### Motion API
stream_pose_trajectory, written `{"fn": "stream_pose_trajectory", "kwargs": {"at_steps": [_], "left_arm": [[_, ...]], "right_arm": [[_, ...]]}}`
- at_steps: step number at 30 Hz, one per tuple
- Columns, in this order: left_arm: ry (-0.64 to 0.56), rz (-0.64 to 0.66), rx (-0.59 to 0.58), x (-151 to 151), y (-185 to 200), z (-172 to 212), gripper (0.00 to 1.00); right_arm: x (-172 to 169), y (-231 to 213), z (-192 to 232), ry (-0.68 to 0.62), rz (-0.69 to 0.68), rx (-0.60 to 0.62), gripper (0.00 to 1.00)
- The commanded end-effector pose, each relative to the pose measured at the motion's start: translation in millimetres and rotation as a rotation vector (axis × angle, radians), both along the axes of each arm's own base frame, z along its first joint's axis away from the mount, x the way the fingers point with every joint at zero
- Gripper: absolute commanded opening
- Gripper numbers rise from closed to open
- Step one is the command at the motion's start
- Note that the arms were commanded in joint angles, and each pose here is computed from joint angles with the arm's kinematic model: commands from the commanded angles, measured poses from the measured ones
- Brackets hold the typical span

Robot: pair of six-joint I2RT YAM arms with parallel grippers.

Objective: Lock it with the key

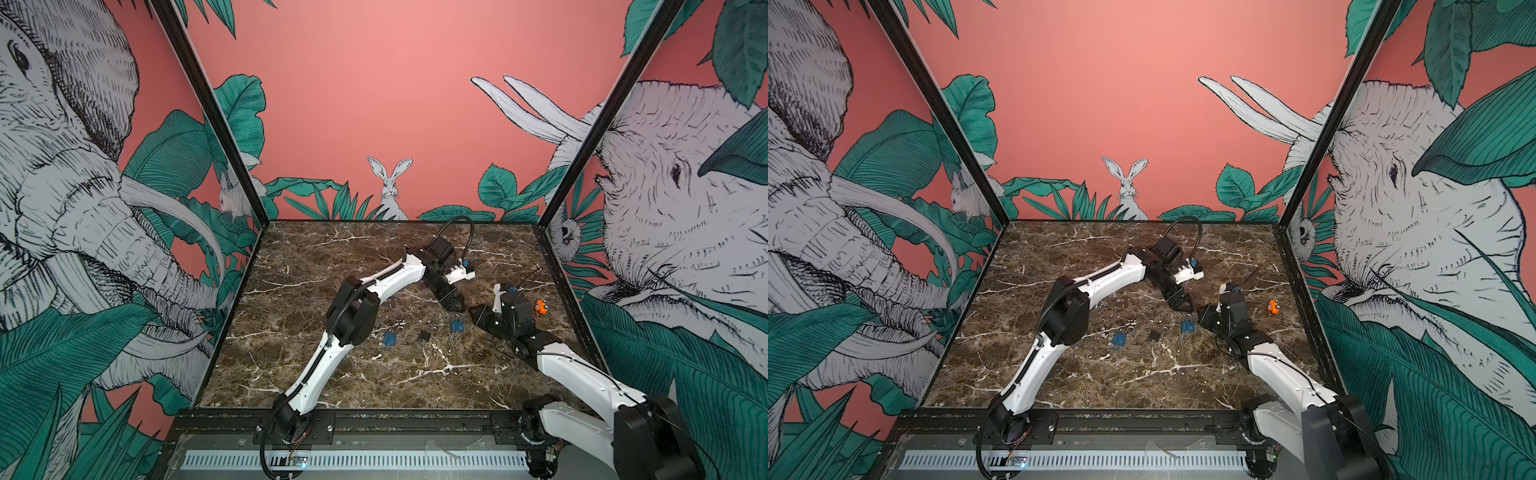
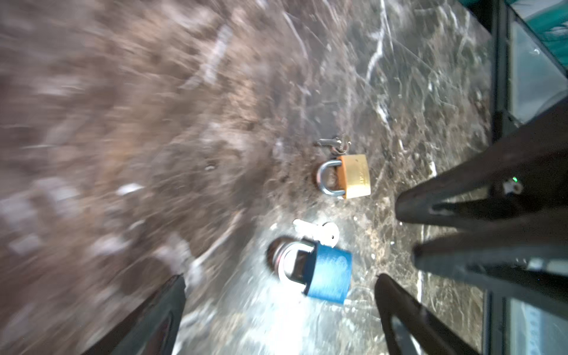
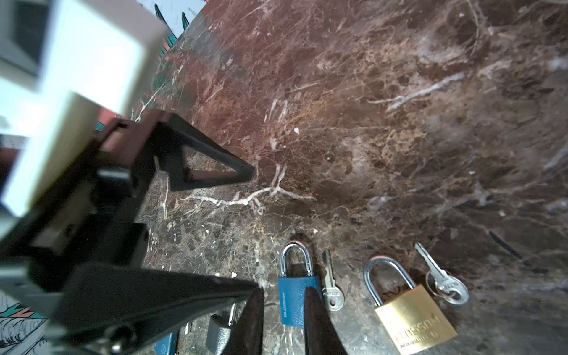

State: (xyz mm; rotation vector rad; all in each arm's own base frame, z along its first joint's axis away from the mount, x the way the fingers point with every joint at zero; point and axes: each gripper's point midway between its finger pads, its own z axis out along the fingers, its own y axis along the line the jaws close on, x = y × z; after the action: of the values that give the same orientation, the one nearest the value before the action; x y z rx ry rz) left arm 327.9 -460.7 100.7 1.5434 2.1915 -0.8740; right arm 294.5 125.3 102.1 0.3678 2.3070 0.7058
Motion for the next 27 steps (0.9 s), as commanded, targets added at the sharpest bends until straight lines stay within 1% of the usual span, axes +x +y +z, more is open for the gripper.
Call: {"fn": "stream_pose_trajectory", "kwargs": {"at_steps": [1,4,6,7,8,10,11,12,13,15,17,20,22,24,27], "left_arm": [[-0.258,0.168,-0.123,33.4,25.5,88.1,0.97],[-0.421,0.288,-0.082,36.7,68.9,101.1,0.98],[-0.518,0.409,-0.084,38.6,99.0,112.3,0.97],[-0.545,0.501,-0.098,41.3,114.4,115.1,0.97],[-0.556,0.601,-0.11,44.2,132.5,117.4,0.97],[-0.526,0.776,-0.104,48.2,166.6,111.8,0.97],[-0.484,0.832,-0.103,44.9,177.7,104.7,0.98],[-0.448,0.899,-0.1,49.7,195.7,100.3,0.97],[-0.401,0.933,-0.098,47.3,204.7,94.1,0.97],[-0.356,0.96,-0.085,40.2,214.8,84.1,0.97],[-0.328,0.958,-0.082,30.5,218.7,76.8,0.97],[-0.287,0.98,-0.113,17.7,224.2,68.0,0.98],[-0.278,0.978,-0.138,11.8,225.8,65.9,0.98],[-0.276,0.974,-0.152,8.0,226.4,67.0,0.98],[-0.265,0.973,-0.168,6.0,226.6,70.9,0.98]], "right_arm": [[-4.5,7.3,7.1,0.013,0.048,-0.022,0.2],[-7.5,13.0,14.8,0.016,0.082,-0.075,0.19],[-9.2,17.8,18.8,0.023,0.111,-0.113,0.19],[-9.5,21.0,20.5,0.023,0.126,-0.134,0.19],[-9.6,25.3,22.1,0.022,0.146,-0.152,0.19],[-8.6,33.1,23.1,0.025,0.182,-0.188,0.18],[-8.5,38.1,23.0,0.029,0.203,-0.206,0.18],[-8.4,42.3,22.3,0.034,0.222,-0.221,0.18],[-8.5,47.7,21.4,0.039,0.242,-0.234,0.18],[-9.3,57.8,17.7,0.053,0.276,-0.251,0.18],[-10.6,68.8,14.0,0.063,0.307,-0.27,0.21],[-14.5,84.2,9.6,0.064,0.343,-0.3,0.3],[-16.1,90.7,4.7,0.067,0.344,-0.31,0.34],[-17.0,97.6,0.2,0.071,0.337,-0.295,0.37],[-19.6,109.0,-5.7,0.072,0.337,-0.288,0.38]]}}
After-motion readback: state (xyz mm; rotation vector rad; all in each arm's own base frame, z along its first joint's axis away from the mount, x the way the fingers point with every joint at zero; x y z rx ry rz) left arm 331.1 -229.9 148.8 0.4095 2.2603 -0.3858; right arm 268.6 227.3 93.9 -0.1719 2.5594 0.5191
